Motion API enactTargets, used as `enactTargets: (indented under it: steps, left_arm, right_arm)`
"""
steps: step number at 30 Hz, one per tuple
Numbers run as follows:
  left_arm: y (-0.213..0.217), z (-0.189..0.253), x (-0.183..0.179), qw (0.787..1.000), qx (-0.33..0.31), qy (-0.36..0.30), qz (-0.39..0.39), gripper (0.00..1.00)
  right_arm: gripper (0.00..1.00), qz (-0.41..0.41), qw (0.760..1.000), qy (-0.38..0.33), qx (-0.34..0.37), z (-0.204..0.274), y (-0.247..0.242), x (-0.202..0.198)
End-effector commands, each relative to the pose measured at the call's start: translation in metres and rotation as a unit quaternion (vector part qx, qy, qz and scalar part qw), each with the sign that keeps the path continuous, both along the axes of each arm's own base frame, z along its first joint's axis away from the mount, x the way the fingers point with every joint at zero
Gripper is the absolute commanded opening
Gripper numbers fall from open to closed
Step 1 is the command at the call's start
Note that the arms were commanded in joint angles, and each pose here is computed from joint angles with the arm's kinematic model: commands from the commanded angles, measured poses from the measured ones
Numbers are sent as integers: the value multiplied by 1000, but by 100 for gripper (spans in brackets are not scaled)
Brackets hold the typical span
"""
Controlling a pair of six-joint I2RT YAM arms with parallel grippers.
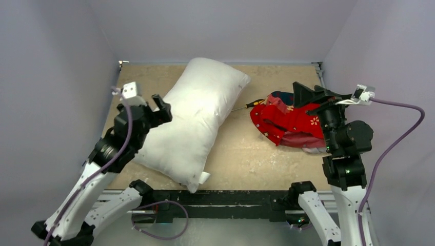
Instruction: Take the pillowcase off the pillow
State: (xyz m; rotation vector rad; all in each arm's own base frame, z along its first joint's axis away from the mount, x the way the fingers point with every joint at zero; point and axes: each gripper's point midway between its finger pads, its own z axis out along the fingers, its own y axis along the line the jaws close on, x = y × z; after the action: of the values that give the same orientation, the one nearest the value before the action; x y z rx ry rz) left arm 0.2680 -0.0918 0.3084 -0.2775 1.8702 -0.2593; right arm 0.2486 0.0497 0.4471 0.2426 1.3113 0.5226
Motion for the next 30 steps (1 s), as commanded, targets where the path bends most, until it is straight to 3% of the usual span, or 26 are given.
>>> enactTargets:
  steps: [1, 12, 30]
  left_arm:
    - [57, -13, -40, 996, 58, 1, 67, 98]
    - [101, -9, -88, 989, -5, -100, 112, 99]
    - [104, -19, -96, 985, -39, -123, 112, 99]
  right_arm:
    - [99, -29, 1000, -1, -8, 3, -9, -3]
    - [99, -17, 1000, -3, -8, -1, -3, -6]
    - [99, -22, 999, -27, 15, -2, -8, -23]
